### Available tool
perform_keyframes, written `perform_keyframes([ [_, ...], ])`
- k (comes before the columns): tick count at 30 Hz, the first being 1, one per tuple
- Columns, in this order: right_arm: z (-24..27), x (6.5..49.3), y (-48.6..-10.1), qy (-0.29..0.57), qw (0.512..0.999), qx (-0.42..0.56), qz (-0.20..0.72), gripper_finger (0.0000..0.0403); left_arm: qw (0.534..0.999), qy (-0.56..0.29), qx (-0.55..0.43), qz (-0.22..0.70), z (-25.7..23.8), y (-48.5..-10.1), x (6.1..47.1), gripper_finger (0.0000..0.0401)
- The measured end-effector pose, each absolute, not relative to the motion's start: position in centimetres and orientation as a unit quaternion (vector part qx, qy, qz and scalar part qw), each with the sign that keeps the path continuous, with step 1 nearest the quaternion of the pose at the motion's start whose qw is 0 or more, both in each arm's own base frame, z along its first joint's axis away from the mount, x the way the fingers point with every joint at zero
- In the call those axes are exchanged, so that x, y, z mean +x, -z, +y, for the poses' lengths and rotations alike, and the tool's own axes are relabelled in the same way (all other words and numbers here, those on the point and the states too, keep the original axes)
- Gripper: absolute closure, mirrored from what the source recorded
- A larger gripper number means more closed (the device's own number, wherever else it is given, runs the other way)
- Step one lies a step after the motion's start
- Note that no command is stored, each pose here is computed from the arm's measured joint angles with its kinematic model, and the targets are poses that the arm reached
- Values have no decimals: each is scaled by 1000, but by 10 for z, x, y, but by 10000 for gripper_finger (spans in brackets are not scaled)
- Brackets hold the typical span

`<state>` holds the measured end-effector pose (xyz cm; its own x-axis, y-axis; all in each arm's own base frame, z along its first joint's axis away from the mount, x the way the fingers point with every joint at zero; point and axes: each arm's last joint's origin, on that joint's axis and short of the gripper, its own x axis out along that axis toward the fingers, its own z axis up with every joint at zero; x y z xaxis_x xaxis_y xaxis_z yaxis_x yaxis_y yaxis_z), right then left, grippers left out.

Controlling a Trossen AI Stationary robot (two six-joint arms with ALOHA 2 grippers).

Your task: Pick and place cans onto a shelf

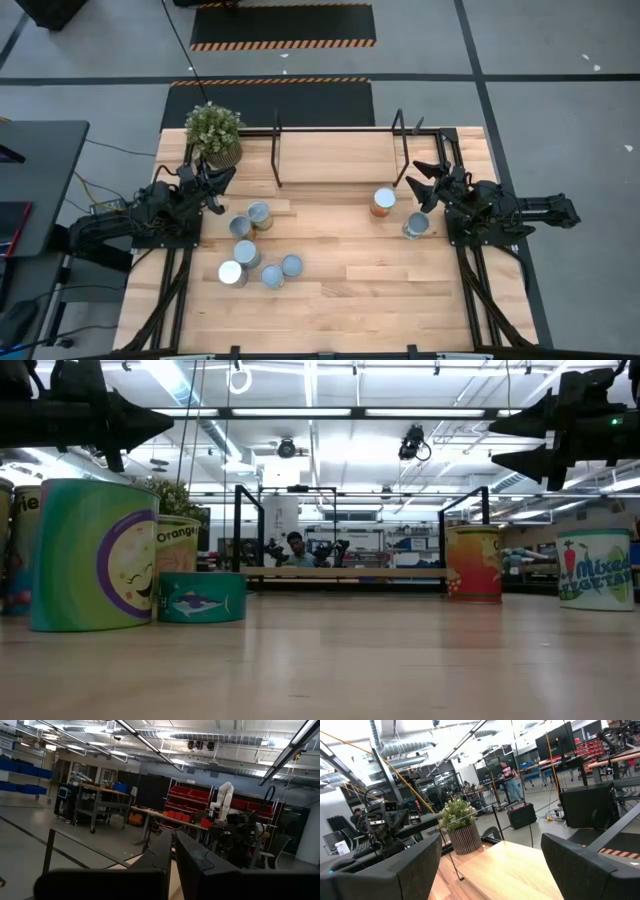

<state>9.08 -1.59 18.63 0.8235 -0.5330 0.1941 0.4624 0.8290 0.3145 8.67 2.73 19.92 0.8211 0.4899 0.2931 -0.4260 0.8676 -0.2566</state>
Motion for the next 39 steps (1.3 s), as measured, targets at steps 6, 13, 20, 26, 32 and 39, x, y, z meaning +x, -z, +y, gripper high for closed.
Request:
perform_keyframes([
  [6,-16,91,-186,263,946,128,-138,55,950,-241,-90,-177,27,-199,87,371],
  [13,-16,91,-186,263,946,128,-138,55,950,-241,-91,-177,27,-199,87,372],
  [20,-16,90,-189,262,944,131,-151,55,943,-205,-114,-235,25,-209,84,372],
  [26,-16,85,-204,263,934,106,-220,55,968,-29,10,-250,13,-217,83,372],
  [32,-16,80,-213,263,923,94,-263,55,958,44,49,-280,8,-223,79,372],
  [39,-16,80,-214,254,919,120,-277,55,961,70,63,-259,7,-219,81,372],
])
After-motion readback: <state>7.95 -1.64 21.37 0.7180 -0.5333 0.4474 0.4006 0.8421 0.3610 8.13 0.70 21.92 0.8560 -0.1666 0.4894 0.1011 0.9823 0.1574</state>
